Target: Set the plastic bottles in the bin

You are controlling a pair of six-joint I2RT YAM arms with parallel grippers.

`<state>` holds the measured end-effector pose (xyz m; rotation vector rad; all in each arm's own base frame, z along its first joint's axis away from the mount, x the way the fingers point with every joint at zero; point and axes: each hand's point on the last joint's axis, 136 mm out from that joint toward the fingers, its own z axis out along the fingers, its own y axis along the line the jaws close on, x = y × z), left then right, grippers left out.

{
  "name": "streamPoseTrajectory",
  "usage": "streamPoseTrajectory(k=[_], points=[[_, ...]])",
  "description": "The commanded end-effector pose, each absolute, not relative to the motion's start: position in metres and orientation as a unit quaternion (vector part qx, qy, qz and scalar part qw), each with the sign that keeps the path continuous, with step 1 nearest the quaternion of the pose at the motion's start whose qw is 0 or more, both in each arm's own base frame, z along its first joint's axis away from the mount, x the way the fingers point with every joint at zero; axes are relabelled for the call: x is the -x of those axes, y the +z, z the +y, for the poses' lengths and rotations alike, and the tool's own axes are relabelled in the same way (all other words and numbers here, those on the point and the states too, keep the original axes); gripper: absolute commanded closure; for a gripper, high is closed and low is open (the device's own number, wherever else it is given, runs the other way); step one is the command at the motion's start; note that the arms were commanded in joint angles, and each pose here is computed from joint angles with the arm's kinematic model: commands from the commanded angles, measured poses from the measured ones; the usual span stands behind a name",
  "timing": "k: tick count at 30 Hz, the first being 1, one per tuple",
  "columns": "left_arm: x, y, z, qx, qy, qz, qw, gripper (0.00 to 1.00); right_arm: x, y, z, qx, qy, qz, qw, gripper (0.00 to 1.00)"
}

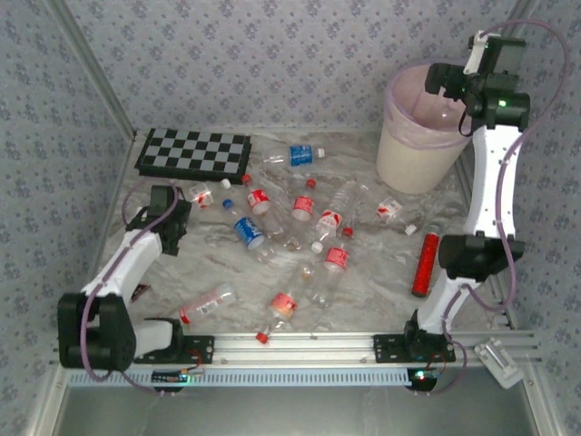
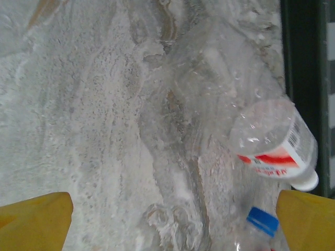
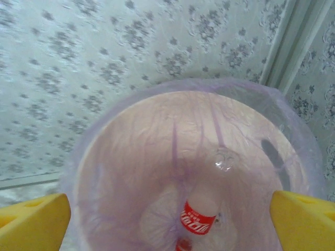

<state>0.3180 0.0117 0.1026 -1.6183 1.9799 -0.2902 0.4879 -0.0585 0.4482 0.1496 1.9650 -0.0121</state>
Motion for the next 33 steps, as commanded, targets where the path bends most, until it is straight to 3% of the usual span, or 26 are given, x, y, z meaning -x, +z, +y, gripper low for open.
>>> streamPoseTrajectory(k=[1, 9, 21, 26, 28, 33], points=[[-0.352, 0.104, 0.019, 0.654, -0.132, 0.685, 0.294, 0.00, -0.478, 0.434, -0.028, -0.046, 0.037, 0.843, 0.535, 0.00], [-0.407, 0.100, 0.029, 0.651, -0.131, 0.677, 0.318, 0.01, -0.426, 0.414, 0.007, -0.023, 0.096, 0.853, 0.512, 0.02], [-0.407, 0.040, 0.018, 0.714, -0.151, 0.641, 0.237, 0.10, -0.385, 0.426, -0.006, -0.051, 0.105, 0.833, 0.541, 0.03], [-0.405, 0.036, 0.020, 0.720, -0.141, 0.638, 0.234, 0.23, -0.377, 0.420, -0.002, -0.051, 0.116, 0.835, 0.535, 0.04], [-0.403, 0.037, 0.020, 0.720, -0.138, 0.640, 0.232, 0.32, -0.374, 0.419, 0.002, -0.049, 0.126, 0.835, 0.533, 0.04], [-0.401, 0.052, 0.021, 0.710, -0.137, 0.647, 0.240, 0.42, -0.365, 0.423, 0.016, -0.033, 0.163, 0.830, 0.532, 0.04]])
